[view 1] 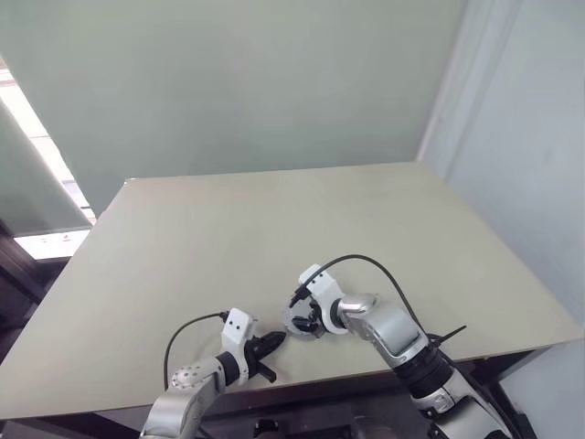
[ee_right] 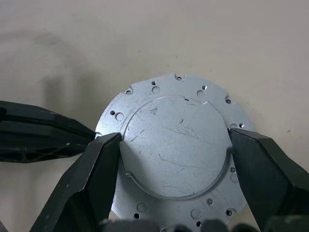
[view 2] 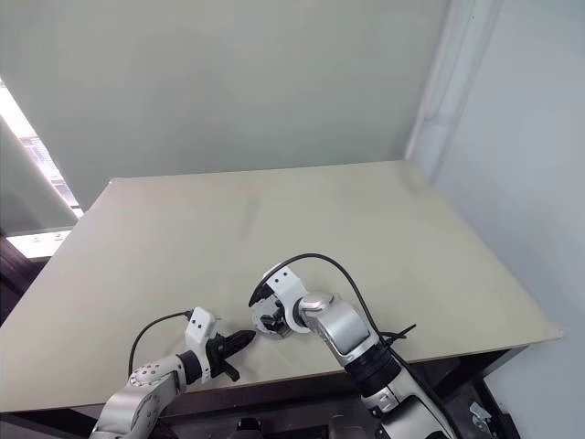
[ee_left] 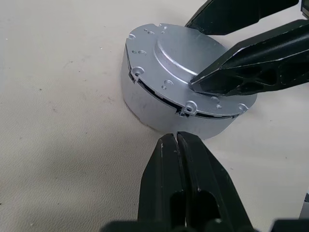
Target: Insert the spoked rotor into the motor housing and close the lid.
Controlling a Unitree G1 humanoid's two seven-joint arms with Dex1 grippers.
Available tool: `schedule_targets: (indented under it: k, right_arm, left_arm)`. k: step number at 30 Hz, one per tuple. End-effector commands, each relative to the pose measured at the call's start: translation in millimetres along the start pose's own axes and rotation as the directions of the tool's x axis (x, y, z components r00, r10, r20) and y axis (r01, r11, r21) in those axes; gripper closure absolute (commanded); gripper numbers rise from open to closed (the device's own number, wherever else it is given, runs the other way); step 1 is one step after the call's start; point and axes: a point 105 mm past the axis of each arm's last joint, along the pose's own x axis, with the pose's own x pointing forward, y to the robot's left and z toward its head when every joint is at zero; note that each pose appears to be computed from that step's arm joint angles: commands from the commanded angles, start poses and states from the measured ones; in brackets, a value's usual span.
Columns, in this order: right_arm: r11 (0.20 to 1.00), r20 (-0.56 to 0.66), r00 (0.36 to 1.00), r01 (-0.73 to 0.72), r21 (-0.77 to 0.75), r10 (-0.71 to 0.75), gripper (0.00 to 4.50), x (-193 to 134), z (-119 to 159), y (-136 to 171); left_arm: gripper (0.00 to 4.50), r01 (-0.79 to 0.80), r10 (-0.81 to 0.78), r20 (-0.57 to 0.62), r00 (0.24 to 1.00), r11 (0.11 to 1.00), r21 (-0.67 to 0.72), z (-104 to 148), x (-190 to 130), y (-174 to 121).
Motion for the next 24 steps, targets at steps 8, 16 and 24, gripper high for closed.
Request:
schedule_targets:
  k: [8, 16, 24]
  right_arm:
    - [0.999, -0.047, 0.999, 0.017, -0.031, -0.019, 1.18, 4.3, -6.2, 2.4]
    - [0.999, -0.084, 0.996, 0.036, -0.01, -0.036, 1.18, 7.2, -11.7, 2.4]
    - [0.999, -0.107, 0.993, 0.038, -0.023, -0.04, 1.18, 9.0, -16.3, 2.1]
  left_arm:
    - [4.5, 0.001, -0.003, 0.049, 0.999, 0.999, 0.034, 15.4, 0.3, 1.0]
    - [4.5, 0.0, -0.001, 0.049, 0.999, 0.999, 0.036, 15.5, 0.1, 1.5]
    - [4.5, 0.0, -0.001, 0.049, 0.999, 0.999, 0.036, 15.6, -0.3, 1.7]
